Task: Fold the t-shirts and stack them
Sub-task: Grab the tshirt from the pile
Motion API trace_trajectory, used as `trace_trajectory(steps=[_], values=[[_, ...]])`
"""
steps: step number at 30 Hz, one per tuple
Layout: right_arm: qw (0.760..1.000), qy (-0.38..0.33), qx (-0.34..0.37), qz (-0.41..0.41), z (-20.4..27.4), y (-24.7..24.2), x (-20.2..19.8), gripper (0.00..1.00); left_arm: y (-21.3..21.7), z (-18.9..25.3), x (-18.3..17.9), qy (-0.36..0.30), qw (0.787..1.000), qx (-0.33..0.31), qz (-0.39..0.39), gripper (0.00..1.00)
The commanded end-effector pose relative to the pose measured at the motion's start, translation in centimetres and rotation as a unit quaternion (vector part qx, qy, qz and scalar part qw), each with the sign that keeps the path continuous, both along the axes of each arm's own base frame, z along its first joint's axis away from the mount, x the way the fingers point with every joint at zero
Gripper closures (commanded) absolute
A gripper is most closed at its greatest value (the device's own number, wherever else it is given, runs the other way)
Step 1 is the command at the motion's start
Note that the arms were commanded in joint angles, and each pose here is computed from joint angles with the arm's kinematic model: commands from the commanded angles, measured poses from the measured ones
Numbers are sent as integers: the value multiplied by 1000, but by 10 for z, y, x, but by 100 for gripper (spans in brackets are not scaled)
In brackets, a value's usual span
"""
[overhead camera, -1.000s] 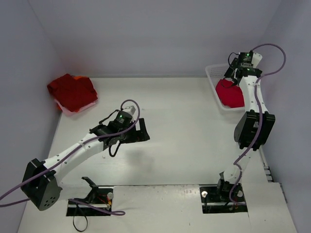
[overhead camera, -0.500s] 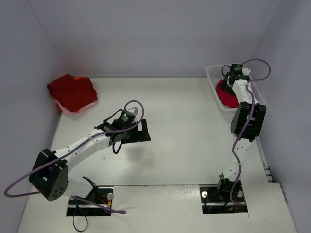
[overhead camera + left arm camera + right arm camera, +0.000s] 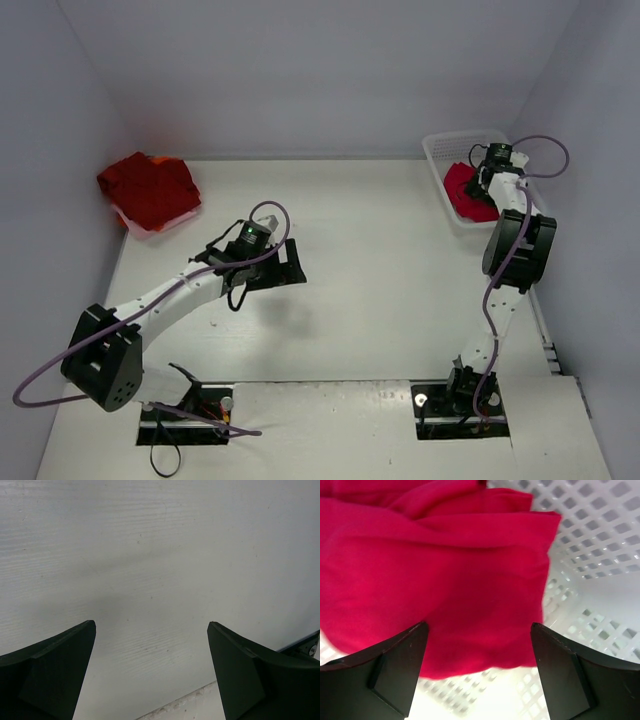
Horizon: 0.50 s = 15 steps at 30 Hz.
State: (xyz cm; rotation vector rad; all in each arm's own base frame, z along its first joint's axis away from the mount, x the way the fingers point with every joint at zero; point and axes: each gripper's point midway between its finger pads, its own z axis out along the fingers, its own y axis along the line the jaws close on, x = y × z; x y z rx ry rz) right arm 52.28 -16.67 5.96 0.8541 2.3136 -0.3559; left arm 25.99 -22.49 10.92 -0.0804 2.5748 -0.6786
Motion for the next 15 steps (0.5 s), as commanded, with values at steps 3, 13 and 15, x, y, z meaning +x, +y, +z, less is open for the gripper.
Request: trace_trajectory(steps=[3,13,15], values=[[999,-18,-20,-19,-3,-21,3,21,-3,14,8,-29,999,-18,-6,12],[1000,-26,1,-11,-18,-16,5,98,-1,16,6,-32,999,-20,-4,12],[999,-45,5,-6,-5,-13,10,100,0,17,7,-33,999,-20,0,12]])
